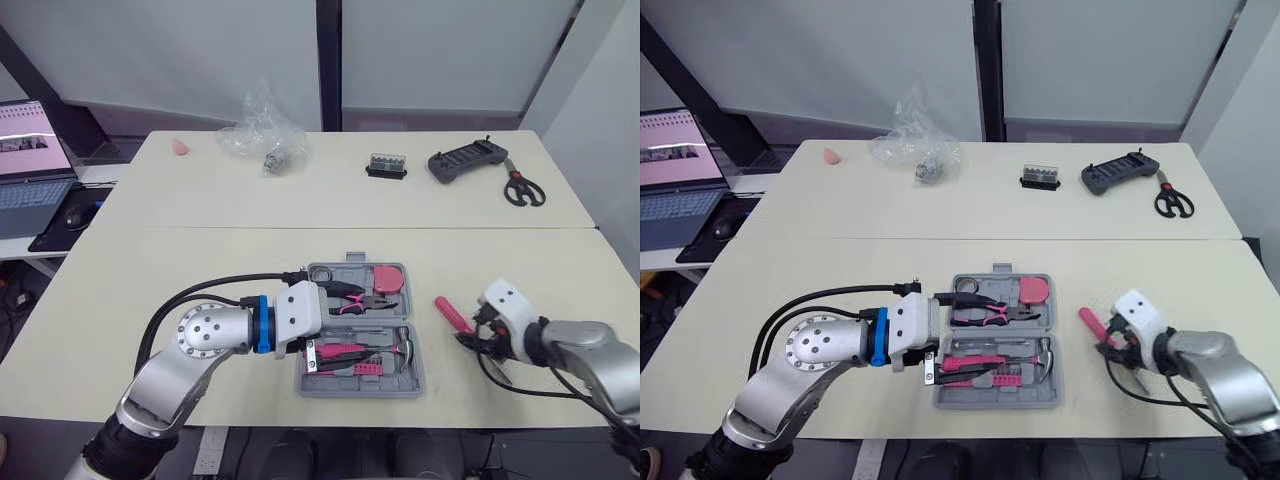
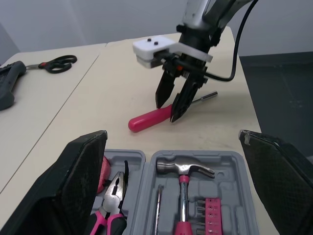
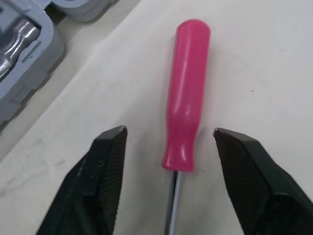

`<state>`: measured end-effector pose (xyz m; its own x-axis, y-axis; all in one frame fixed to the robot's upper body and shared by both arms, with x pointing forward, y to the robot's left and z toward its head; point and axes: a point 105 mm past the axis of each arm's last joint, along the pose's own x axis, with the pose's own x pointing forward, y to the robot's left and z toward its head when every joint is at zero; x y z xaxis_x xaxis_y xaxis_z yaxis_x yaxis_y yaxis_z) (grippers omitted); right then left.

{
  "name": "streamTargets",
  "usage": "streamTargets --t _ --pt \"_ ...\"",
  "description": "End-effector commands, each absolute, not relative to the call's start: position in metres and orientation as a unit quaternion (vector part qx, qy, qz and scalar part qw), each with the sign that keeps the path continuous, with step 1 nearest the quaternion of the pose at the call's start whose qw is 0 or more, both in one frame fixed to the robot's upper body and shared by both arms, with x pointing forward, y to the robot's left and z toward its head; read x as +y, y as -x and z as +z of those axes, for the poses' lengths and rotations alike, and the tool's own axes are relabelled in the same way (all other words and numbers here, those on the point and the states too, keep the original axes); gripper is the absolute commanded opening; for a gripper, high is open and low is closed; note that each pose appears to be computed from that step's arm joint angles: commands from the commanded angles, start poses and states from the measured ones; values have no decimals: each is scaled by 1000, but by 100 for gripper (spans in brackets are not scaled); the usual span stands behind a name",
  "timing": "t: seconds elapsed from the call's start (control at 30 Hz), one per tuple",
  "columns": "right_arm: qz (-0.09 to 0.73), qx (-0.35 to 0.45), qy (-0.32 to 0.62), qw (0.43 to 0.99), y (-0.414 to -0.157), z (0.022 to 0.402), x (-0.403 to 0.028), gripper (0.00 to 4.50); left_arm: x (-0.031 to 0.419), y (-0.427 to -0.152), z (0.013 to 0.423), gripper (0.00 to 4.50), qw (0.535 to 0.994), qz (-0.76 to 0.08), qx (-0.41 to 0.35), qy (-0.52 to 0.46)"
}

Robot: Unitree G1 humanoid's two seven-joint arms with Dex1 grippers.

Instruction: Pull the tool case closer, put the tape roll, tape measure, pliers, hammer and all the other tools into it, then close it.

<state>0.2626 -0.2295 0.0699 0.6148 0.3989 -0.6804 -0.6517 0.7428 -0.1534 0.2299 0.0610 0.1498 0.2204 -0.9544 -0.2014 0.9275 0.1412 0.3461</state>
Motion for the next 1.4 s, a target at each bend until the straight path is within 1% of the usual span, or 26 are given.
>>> streamTargets --t 0.03,0.07,0.17,0.27,0.37,0.47,0.6,0.73,0.83,1.03,1.2,1.3,1.33,1.4 --pt "320 236 181 899 -257 103 -232 439 67 -227 162 450 752 -627 -48 -197" --pt "321 226 181 902 -253 105 -237 446 69 -227 162 450 752 -627 -47 -199" --pt "304 216 167 913 -238 109 -254 446 72 -227 163 450 748 -630 -46 -204" --pt "311 223 162 910 -229 105 -253 446 71 -227 165 450 742 -636 -49 -205" --pt "319 224 168 906 -226 99 -247 446 69 -227 166 450 739 -640 -51 -207" --pt "320 228 172 903 -229 88 -238 446 67 -227 167 450 733 -645 -53 -210" --pt "316 237 169 903 -240 70 -224 446 65 -228 167 450 730 -647 -53 -212" --pt "284 248 160 912 -253 52 -217 446 64 -228 165 450 731 -645 -51 -218" --pt "259 264 173 913 -255 40 -217 446 64 -227 165 450 734 -642 -49 -217" --pt "219 282 146 923 -258 31 -219 446 64 -225 164 450 737 -638 -46 -217" --pt "221 280 144 923 -263 31 -217 446 63 -226 164 450 738 -638 -47 -216" --pt "212 279 146 925 -267 30 -219 385 62 -226 164 450 737 -638 -48 -217" --pt "211 277 145 926 -268 30 -219 357 62 -226 164 450 737 -638 -49 -217" --pt "210 273 147 927 -269 30 -219 280 62 -227 164 450 737 -638 -49 -217"
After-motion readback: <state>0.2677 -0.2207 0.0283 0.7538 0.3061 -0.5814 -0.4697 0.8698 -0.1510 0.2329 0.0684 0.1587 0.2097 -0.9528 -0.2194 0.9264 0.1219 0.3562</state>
